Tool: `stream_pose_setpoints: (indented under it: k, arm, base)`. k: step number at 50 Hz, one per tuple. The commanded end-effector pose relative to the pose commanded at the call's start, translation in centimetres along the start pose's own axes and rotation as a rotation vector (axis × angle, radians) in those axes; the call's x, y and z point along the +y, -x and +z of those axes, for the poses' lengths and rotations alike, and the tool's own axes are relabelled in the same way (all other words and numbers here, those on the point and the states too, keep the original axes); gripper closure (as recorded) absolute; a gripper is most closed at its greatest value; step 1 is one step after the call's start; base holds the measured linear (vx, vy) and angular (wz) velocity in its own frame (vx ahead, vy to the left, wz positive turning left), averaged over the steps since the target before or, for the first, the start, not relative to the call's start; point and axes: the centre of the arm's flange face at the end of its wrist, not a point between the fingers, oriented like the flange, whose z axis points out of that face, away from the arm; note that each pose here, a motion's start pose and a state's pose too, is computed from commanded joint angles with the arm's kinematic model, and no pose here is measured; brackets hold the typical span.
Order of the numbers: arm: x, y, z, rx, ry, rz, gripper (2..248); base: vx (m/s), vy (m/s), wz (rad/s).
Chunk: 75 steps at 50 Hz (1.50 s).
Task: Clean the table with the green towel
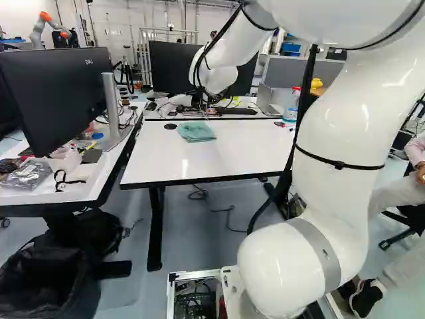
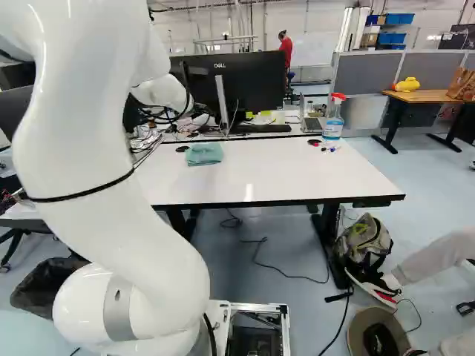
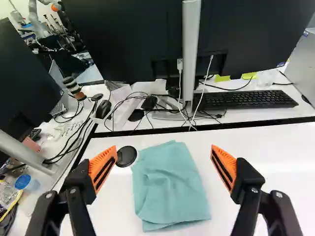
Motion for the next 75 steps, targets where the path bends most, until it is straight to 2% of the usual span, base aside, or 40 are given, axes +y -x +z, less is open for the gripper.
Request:
stream_pose_setpoints:
  k: [12, 47, 75]
  arm:
    - [1.5, 0.6, -1.7, -0.001, 0.023, 0.011, 3]
    - [6.8, 0.9, -4.0, 0.009, 0.11, 0.055, 3]
    - [10.9, 1.7, -6.8, 0.019, 0.184, 0.093, 3]
  base:
    - [0.0, 0.0, 0.0]
    - [0.0, 0.0, 0.0]
    - [0.0, 0.0, 0.0]
